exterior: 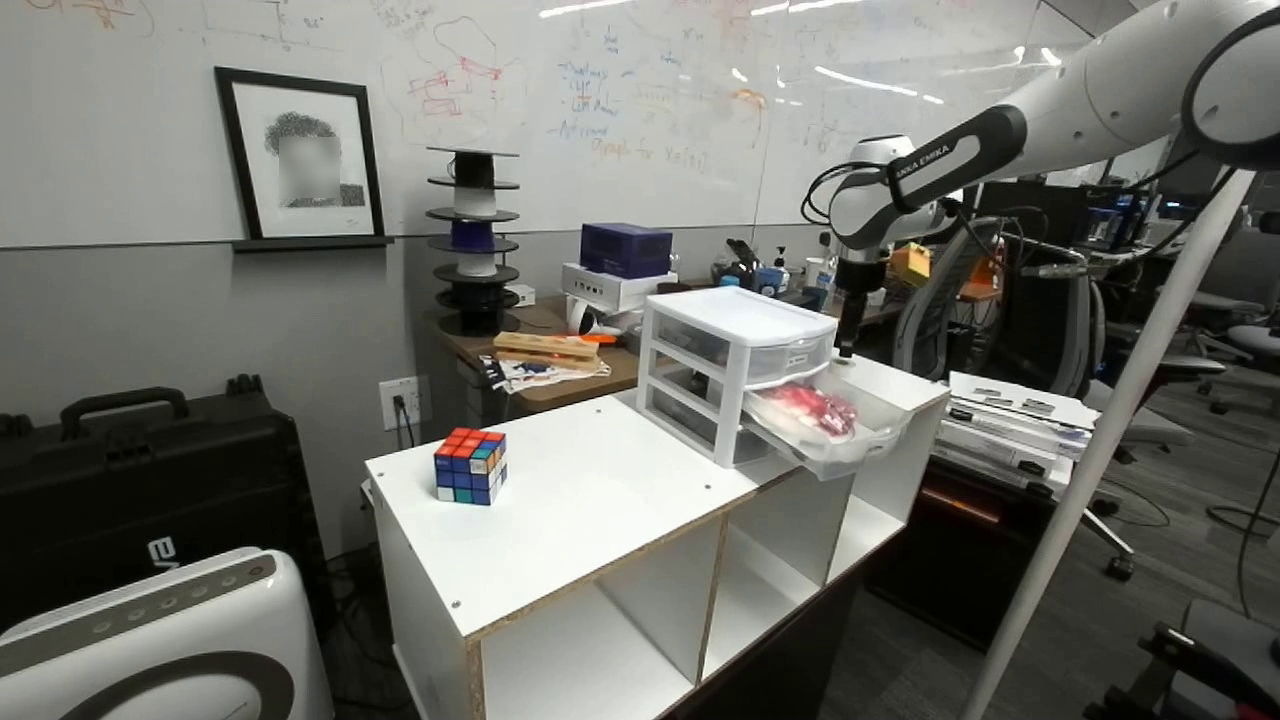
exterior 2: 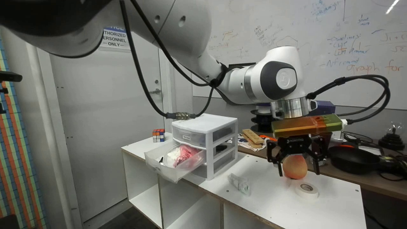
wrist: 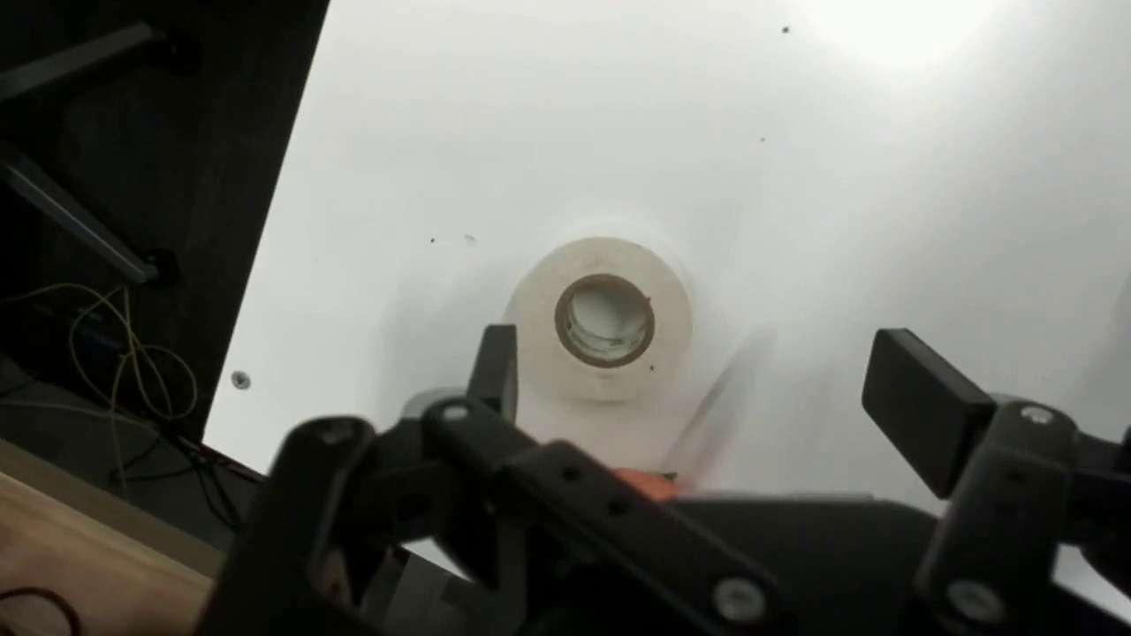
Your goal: Put the tape and the plastic into the drawer then close the drawer.
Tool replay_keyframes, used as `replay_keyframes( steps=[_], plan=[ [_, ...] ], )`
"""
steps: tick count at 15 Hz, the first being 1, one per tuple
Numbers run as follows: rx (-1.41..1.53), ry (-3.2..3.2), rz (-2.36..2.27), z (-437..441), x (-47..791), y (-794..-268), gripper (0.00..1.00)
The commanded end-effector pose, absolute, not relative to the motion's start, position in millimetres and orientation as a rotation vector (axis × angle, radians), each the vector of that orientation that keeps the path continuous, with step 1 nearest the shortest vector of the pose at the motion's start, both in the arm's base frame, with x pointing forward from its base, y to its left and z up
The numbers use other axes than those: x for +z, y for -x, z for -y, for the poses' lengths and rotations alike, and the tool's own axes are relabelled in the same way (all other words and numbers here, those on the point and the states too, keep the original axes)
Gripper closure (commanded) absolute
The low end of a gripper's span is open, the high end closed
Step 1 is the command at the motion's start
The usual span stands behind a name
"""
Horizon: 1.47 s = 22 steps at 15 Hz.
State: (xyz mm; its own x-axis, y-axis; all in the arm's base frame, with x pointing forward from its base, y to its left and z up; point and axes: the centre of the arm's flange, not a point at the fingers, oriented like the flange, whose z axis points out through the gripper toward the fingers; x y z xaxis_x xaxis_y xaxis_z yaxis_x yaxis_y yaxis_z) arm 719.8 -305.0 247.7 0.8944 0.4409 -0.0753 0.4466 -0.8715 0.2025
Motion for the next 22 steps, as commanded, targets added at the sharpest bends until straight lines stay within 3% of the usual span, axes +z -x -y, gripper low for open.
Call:
replay_keyframes(
  steps=[1, 13, 20, 21, 22],
  plan=[
    [0.045, -2.839, -0.752, 344, 247, -764, 0.0],
    [0.053, -2.936, -0.963, 344, 203, -775, 0.0],
    [-0.006, -2.903, -0.905, 355, 201, -756, 0.0],
    [-0.014, -2.893, -0.897, 358, 201, -754, 0.07],
    [-0.017, -2.887, -0.891, 360, 202, -753, 0.28]
  ],
)
